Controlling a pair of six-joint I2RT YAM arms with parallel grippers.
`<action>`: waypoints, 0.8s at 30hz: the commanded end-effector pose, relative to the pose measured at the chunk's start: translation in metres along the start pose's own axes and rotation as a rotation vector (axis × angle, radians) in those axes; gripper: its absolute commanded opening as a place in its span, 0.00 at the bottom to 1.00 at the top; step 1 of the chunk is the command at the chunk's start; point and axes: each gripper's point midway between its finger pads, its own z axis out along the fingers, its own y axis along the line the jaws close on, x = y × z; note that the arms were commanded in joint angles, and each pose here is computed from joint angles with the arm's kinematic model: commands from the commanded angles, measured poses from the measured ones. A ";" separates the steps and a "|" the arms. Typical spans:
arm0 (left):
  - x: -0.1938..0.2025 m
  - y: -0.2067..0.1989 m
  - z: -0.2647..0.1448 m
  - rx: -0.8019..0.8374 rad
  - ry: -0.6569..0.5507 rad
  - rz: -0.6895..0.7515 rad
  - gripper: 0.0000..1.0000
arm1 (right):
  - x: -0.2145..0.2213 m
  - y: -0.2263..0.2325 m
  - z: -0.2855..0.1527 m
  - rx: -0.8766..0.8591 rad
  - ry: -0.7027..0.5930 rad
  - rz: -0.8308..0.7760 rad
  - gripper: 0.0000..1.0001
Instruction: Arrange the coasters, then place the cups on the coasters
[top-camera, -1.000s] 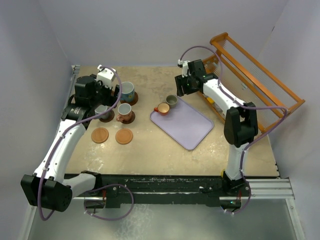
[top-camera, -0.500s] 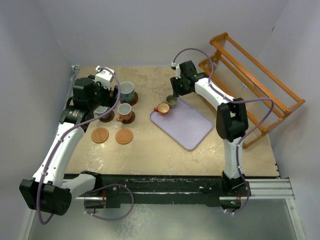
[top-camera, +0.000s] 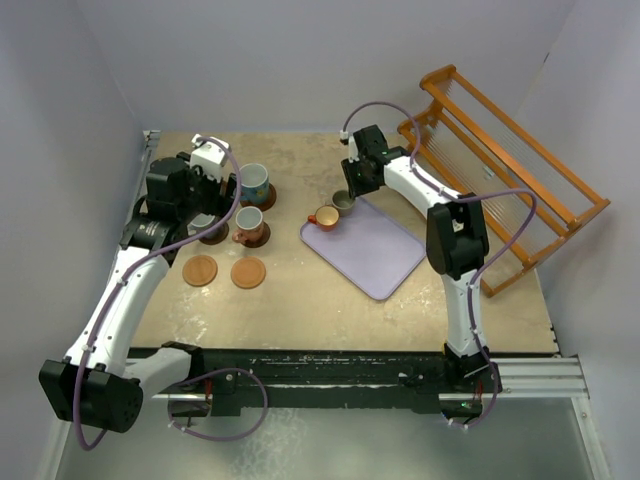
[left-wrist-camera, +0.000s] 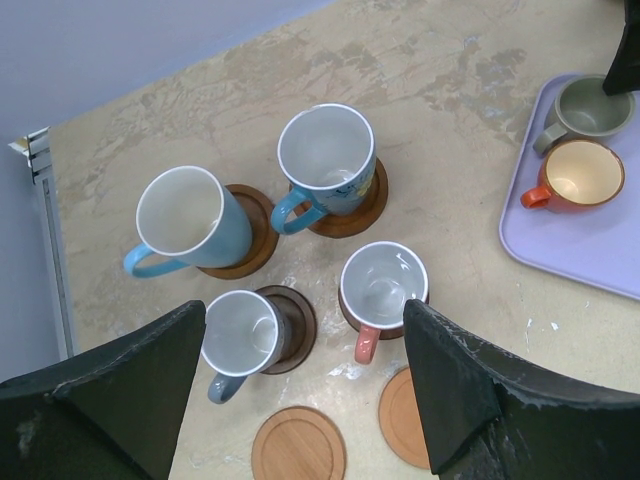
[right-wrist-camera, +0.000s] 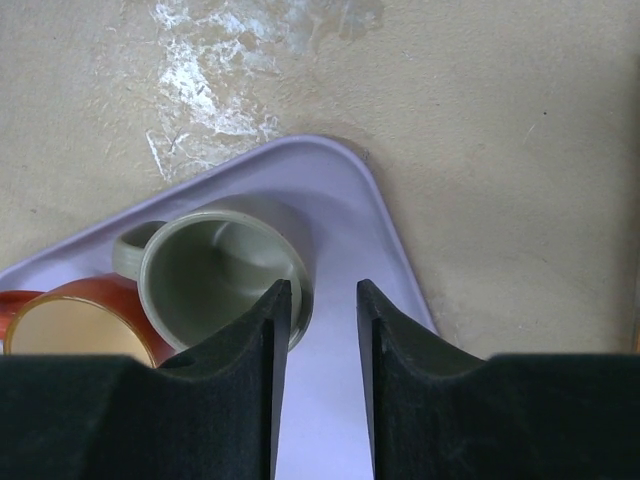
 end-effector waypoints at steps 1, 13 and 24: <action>-0.016 0.006 -0.004 -0.025 -0.067 0.013 0.77 | -0.013 0.003 -0.006 0.007 -0.023 -0.005 0.33; -0.016 0.007 -0.003 -0.030 -0.069 0.011 0.77 | -0.007 0.004 0.001 0.005 0.001 -0.007 0.23; -0.015 0.008 -0.002 -0.035 -0.070 0.012 0.77 | -0.007 0.006 -0.006 -0.008 0.013 0.001 0.09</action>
